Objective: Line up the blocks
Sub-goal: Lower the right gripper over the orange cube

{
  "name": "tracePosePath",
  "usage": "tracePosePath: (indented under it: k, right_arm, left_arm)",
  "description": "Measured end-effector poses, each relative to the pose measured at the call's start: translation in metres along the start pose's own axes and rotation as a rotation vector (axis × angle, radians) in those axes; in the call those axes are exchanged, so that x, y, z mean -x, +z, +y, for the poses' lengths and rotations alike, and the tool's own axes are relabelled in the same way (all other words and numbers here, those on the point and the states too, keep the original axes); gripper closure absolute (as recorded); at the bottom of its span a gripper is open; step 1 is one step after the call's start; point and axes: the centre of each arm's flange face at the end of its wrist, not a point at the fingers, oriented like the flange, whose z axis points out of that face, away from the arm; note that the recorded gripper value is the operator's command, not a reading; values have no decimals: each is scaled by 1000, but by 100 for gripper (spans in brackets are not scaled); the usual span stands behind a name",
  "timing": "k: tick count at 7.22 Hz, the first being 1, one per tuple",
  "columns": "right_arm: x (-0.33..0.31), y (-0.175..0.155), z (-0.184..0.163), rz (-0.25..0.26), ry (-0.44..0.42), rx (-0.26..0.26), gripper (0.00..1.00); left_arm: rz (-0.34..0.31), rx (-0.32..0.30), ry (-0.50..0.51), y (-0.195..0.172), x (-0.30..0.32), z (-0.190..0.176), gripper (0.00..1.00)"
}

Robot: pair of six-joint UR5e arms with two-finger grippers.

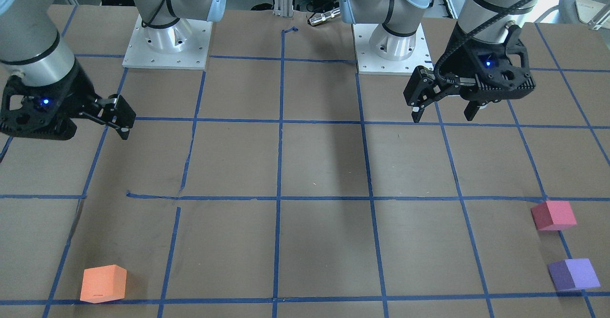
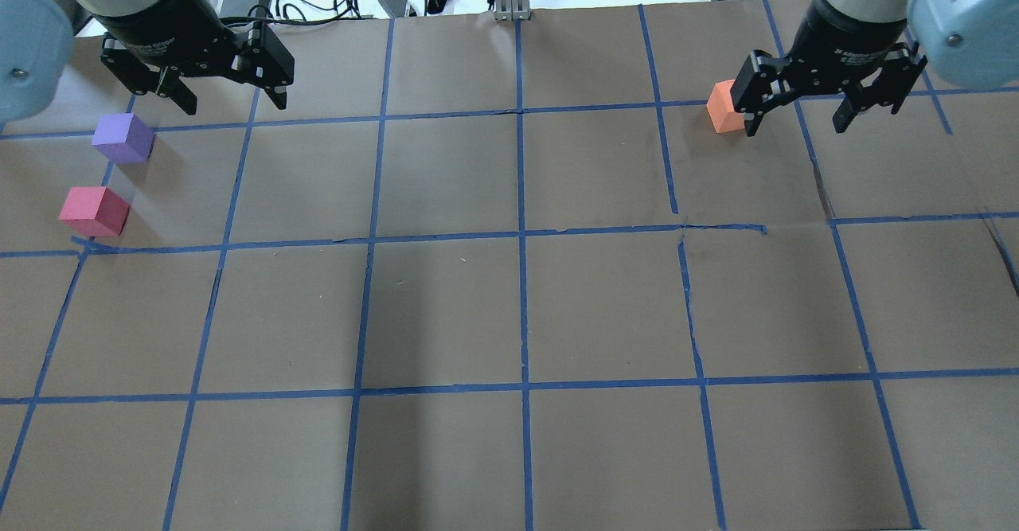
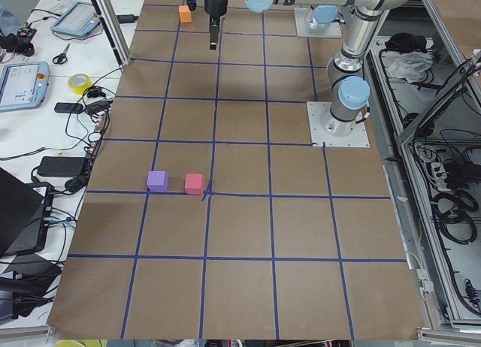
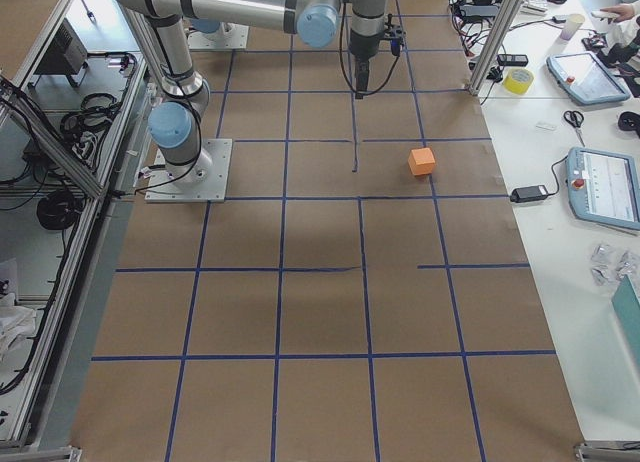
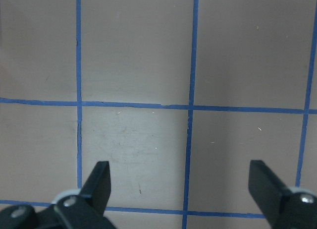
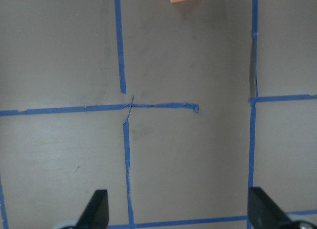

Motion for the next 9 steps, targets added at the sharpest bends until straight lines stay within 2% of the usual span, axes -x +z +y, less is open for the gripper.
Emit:
tracePosePath:
  k: [2,5,6,7,9]
  right_arm:
    - [-19,40,-37,16,-73,-45,0]
    - [-27,118,-100,50,-223,-171,0]
    - [-28,140,-113,57,-250,-198,0]
    - [-28,155,-120,58,-260,-211,0]
    - [-25,181,-130,23,-264,-211,0]
  left_arm:
    - [0,-1,-1,0,0,-1,0]
    - [1,-1,-1,0,0,-1,0]
    - [1,0,-1,0,0,-1,0]
    - [1,0,0,1,0,-1,0]
    - [0,0,0,1,0,-1,0]
